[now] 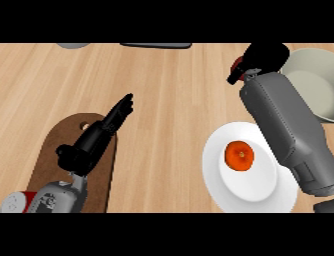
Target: Pick the tomato from the plate and place it in the bowl
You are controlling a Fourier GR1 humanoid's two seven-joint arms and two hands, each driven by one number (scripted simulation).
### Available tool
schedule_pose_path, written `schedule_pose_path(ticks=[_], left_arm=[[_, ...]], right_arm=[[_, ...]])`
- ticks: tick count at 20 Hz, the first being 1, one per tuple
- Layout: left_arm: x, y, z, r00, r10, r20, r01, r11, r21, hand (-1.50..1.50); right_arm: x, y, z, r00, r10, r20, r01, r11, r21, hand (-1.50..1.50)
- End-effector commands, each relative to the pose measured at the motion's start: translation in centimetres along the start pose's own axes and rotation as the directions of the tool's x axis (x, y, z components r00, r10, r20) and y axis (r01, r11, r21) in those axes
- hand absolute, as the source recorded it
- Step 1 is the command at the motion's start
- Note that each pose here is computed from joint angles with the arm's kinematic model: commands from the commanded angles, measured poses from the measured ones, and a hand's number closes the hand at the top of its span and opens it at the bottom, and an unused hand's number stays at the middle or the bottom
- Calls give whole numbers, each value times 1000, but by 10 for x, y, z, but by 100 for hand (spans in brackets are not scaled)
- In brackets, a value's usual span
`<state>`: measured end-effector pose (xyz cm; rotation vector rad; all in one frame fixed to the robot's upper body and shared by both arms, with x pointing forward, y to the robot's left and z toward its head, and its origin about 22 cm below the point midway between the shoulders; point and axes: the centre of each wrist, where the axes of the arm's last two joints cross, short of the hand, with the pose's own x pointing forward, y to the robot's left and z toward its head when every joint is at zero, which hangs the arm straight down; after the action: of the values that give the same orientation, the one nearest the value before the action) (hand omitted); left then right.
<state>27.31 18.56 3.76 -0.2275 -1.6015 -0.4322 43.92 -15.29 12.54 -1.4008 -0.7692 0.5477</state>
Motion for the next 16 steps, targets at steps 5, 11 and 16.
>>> schedule_pose_path(ticks=[5,11,16], left_arm=[[14,16,-6,1000,-2,-3,2,999,47,0],[-5,10,6,1000,-5,-12,6,999,50,0],[-17,1,7,1000,-3,-15,3,999,40,0]], right_arm=[[14,-66,-18,945,-327,-4,311,903,-298,150],[-10,-47,-50,945,-307,-108,262,914,-309,150],[-44,-42,-80,966,-194,-172,117,918,-380,150]])
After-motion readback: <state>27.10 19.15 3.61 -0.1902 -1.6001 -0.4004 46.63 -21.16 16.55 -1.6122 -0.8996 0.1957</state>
